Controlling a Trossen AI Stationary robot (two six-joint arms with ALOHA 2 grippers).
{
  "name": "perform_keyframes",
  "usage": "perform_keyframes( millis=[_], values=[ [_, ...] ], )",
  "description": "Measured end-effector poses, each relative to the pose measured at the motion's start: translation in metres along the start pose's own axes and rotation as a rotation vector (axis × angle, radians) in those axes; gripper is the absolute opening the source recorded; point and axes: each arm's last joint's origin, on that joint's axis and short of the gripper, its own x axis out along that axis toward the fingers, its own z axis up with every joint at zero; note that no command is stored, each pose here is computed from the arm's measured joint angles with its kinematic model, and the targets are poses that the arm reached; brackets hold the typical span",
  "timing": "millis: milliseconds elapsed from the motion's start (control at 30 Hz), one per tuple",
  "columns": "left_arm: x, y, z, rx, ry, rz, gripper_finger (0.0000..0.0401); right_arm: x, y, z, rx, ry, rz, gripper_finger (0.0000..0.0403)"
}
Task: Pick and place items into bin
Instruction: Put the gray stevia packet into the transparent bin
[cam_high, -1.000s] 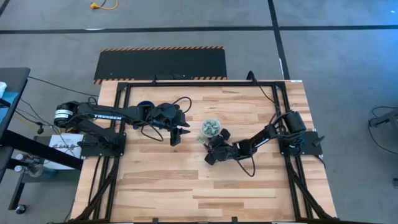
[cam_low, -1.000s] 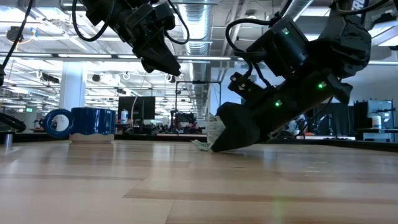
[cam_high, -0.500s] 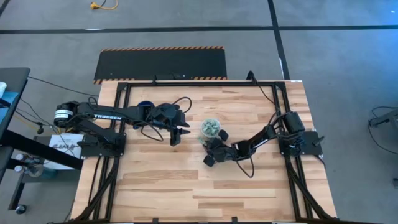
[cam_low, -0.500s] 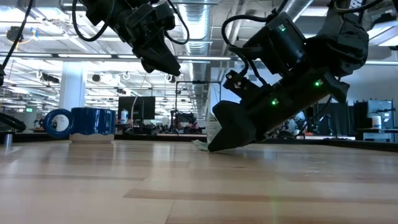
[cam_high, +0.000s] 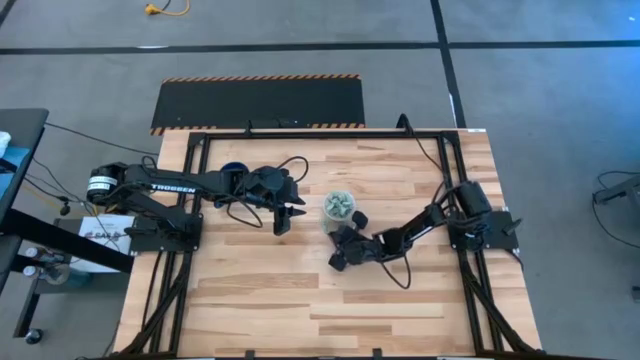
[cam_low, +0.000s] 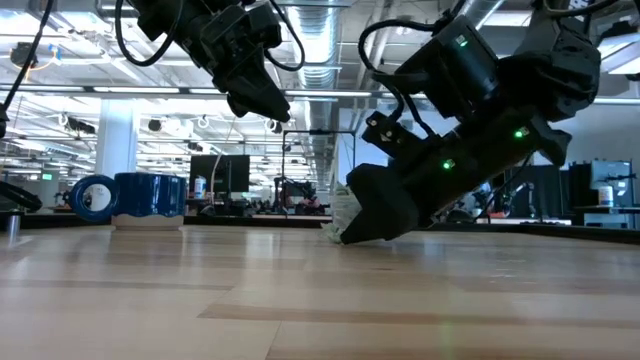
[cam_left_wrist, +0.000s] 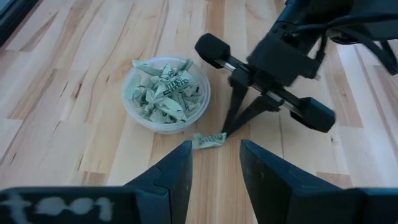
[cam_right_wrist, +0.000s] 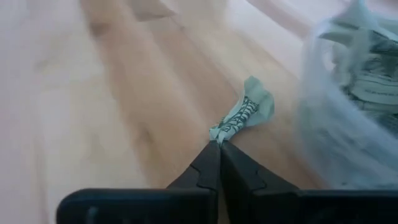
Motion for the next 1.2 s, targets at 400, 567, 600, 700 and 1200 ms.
perform_keyframes(
  millis=[400,567,600,700,1200],
  values=[
    [0.000,0.000,0.000,0.000,0.000,0.005,0.0123,-0.046,0.033,0.010,-0.184,-0.064,0.151,0.0001],
    [0.000,0.000,0.000,0.000,-0.001,0.015,0.0123,-0.081,0.024,0.041,-0.234,-0.118,0.110,0.0000],
    [0.000,0.000,0.000,0.000,-0.001,0.016,0.0123,-0.087,0.020,0.047,-0.242,-0.124,0.088,0.0000],
    [0.000,0.000,0.000,0.000,-0.001,0.016,0.0123,-0.101,0.003,0.064,-0.234,-0.124,0.046,0.0000],
    [0.000,0.000,0.000,0.000,-0.002,0.017,0.0123,-0.069,-0.068,0.079,-0.146,0.118,-0.020,0.0000]
  ],
)
